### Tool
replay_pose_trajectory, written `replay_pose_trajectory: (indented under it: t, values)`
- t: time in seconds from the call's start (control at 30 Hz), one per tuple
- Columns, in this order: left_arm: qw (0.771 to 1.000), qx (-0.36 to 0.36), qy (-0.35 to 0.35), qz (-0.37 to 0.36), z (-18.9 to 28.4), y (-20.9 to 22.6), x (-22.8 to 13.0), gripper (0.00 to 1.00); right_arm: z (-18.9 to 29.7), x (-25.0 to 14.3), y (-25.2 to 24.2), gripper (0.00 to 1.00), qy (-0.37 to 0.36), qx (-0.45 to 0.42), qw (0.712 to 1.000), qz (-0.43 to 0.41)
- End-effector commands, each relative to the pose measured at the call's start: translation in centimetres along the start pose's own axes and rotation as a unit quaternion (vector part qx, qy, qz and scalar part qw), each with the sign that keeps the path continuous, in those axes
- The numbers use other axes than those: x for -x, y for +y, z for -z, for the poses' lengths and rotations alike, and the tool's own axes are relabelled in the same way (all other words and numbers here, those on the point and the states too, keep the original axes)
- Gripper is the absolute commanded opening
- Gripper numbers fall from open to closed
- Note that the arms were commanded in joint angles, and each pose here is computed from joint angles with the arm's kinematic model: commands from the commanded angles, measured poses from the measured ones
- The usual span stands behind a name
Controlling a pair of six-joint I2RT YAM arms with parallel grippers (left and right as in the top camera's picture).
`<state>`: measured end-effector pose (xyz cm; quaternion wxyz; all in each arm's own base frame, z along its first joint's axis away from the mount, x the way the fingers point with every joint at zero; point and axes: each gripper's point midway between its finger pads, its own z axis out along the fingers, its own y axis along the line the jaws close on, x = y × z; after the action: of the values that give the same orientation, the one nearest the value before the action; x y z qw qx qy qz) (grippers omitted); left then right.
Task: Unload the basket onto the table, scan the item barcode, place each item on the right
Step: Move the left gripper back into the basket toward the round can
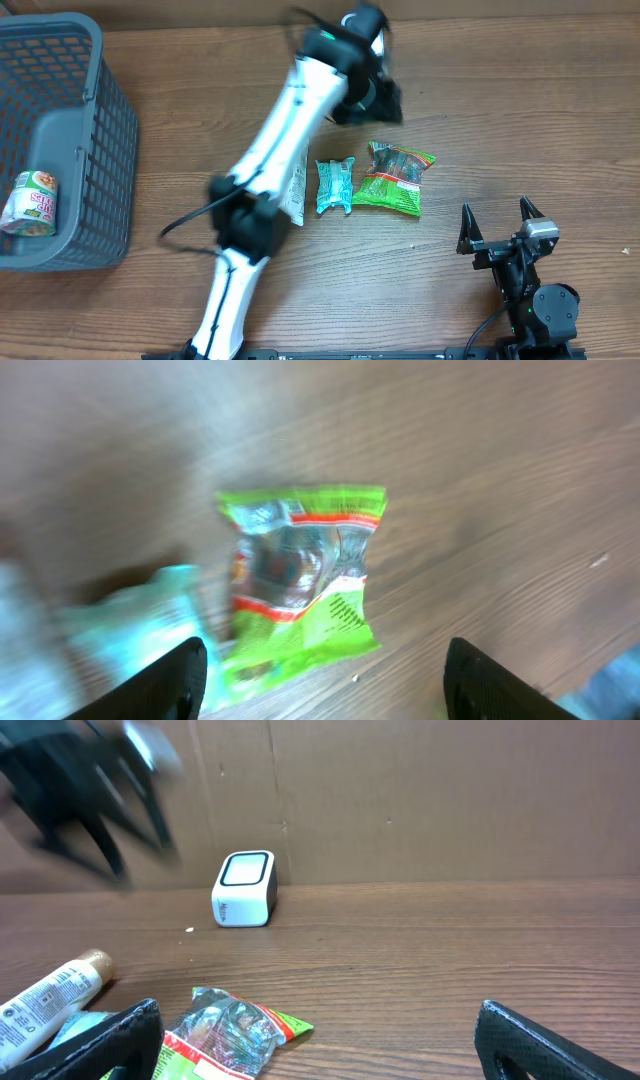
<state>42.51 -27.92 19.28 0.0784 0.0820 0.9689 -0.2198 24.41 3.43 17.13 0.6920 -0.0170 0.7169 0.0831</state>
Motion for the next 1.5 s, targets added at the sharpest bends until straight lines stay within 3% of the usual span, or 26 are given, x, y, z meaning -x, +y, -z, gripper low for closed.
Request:
replay_pose_trajectory:
  t: [0.0, 0.3, 0.33, 0.4, 0.53, 0.7, 0.83, 1.03, 1.3, 1.47]
  values:
    - [0.987, 0.032, -0.154, -0.018, 13.9, 2.2, 1.7, 0.68, 0.0, -0.1, -0.2, 1.0, -0.004, -0.005, 1.0, 0.002]
    - [0.933, 0.192, -0.274, 0.131, 30.9, 16.9, -4.5, 0.67, 0.0, -0.1, -0.2, 1.0, -0.004, -0.005, 1.0, 0.002]
    - [0.926, 0.203, -0.285, 0.145, 32.3, 18.3, -5.2, 0.68, 0.0, -0.1, -0.2, 1.0, -0.004, -0.005, 1.0, 0.002]
    - [0.904, 0.223, -0.309, 0.194, 35.1, 21.6, -6.9, 0.84, 0.0, -0.1, -0.2, 1.0, -0.004, -0.005, 1.0, 0.002]
    - [0.876, 0.277, -0.313, 0.24, 38.2, 27.5, -9.8, 0.84, 0.0, -0.1, -0.2, 1.0, -0.004, -0.005, 1.0, 0.002]
    - [0.865, 0.264, -0.289, 0.314, 37.5, 33.0, -11.3, 0.8, 0.0, -0.1, -0.2, 1.0, -0.004, -0.005, 1.0, 0.002]
    - [0.85, 0.292, -0.257, 0.355, 36.3, 37.1, -11.7, 0.93, 0.0, -0.1, -0.2, 1.0, -0.004, -0.005, 1.0, 0.002]
    - [0.826, 0.352, -0.214, 0.385, 34.9, 42.3, -12.2, 0.93, 0.0, -0.1, -0.2, 1.0, -0.004, -0.005, 1.0, 0.002]
    - [0.829, 0.346, -0.161, 0.408, 30.7, 46.2, -11.7, 0.88, 0.0, -0.1, -0.2, 1.0, -0.004, -0.005, 1.0, 0.002]
    - [0.8, 0.395, -0.093, 0.442, 29.3, 48.4, -14.4, 0.89, 0.0, -0.1, -0.2, 1.0, -0.004, -0.005, 1.0, 0.002]
